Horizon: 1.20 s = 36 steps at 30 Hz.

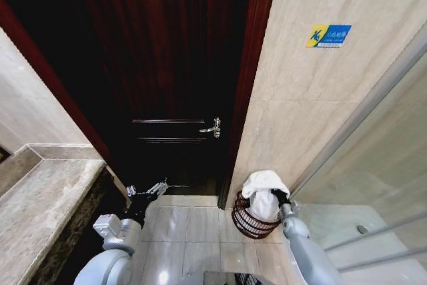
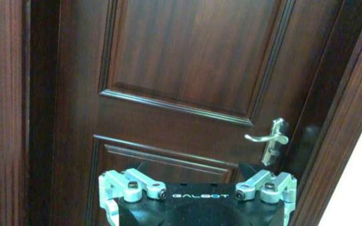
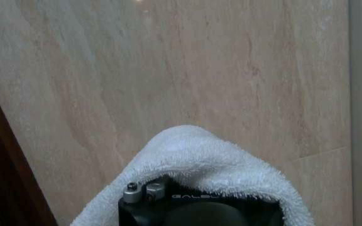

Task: Discard the used towel into the hamper.

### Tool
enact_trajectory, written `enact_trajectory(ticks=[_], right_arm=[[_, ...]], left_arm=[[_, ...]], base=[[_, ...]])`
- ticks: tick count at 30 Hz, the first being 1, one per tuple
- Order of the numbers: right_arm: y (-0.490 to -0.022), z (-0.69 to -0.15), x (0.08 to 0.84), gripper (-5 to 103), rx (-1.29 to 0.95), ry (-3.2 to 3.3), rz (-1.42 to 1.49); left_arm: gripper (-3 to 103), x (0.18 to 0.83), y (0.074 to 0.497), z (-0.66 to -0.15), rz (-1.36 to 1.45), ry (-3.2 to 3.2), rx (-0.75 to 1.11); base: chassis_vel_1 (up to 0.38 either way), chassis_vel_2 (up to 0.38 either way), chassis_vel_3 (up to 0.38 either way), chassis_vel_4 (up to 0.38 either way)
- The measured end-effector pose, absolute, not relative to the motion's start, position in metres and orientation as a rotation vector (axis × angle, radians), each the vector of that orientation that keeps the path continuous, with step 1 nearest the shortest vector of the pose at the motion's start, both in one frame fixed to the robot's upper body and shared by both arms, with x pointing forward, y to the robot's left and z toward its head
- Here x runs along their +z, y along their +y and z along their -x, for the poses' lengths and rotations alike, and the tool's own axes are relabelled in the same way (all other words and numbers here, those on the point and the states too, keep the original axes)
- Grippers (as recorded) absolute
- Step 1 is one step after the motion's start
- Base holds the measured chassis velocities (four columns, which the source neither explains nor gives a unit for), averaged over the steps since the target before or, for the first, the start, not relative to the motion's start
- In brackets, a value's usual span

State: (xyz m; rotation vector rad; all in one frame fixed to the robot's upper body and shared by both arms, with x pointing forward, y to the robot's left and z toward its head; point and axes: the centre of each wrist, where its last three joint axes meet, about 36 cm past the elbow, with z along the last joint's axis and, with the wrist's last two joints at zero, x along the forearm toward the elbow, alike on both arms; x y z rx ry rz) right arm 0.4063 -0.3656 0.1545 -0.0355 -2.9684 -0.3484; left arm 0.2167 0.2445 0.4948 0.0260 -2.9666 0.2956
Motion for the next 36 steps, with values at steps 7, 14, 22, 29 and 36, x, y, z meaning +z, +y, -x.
enact_trajectory(ticks=[7,14,22,29,36], right_arm=[[-0.363,-0.398,0.149,12,-0.336,-2.879,0.040],[-0.365,-0.380,0.132,12,-0.314,-2.676,0.064],[-0.378,-0.375,0.127,12,-0.238,-2.589,0.043],[-0.388,-0.414,0.150,12,-0.230,-2.587,0.018],[-0.392,-0.417,0.150,12,-0.181,-2.573,0.000]], left_arm=[[97,0.495,0.244,-0.217,-0.026,-2.967,0.296],[97,0.495,0.244,-0.217,-0.026,-2.967,0.296],[97,0.495,0.244,-0.217,-0.026,-2.967,0.296],[97,0.495,0.244,-0.217,-0.026,-2.967,0.296],[97,0.495,0.244,-0.217,-0.026,-2.967,0.296]], base=[[0.000,0.000,0.000,0.000],[0.000,0.000,0.000,0.000],[0.000,0.000,0.000,0.000],[0.000,0.000,0.000,0.000],[0.000,0.000,0.000,0.000]])
